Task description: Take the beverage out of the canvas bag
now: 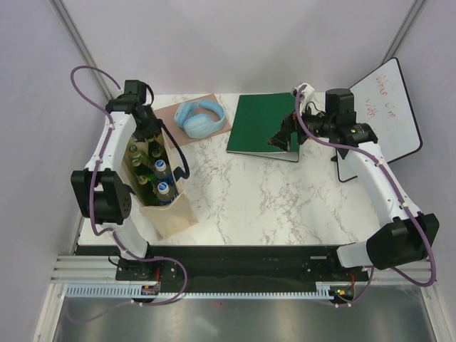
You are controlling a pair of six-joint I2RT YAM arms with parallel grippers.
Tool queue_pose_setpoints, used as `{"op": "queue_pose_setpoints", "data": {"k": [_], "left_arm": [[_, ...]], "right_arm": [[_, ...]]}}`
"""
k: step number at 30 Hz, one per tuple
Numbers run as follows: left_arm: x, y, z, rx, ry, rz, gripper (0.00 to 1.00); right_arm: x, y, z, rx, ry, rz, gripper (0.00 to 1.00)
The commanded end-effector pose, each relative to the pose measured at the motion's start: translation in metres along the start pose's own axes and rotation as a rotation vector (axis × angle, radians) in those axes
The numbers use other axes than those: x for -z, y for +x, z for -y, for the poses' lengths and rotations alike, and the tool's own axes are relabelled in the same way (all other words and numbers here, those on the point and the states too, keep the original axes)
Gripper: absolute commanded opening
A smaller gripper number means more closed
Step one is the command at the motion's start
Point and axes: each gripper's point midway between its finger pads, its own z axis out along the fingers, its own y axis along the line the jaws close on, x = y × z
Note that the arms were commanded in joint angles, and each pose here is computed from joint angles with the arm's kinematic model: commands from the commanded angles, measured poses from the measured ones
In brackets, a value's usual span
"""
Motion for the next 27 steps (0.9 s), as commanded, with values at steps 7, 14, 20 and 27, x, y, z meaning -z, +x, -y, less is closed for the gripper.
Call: {"op": "queue_pose_setpoints", "data": {"k": [7, 14, 20, 27], "left_arm": [[-0.012, 0.007, 0.001, -0.048, 0.008, -0.020, 0.52], [-0.007, 0.008, 0.003, -0.050, 0.034, -0.022, 0.36], [0.035, -0.020, 0.001, -0.055, 0.057, 0.105, 0.07], [0.129, -0.071, -0.010, -0.096, 0.074, 0.335, 0.02]], "right_arm": [[0.000, -0.008, 0.003, 0.034, -0.003, 0.025, 0.98], [0.001, -0.006, 0.003, 0.033, 0.001, 0.023, 0.98], [0.001, -0.006, 0.002, 0.033, 0.001, 0.023, 0.98], [0.000, -0.007, 0.001, 0.028, -0.011, 0.023, 0.98]]}}
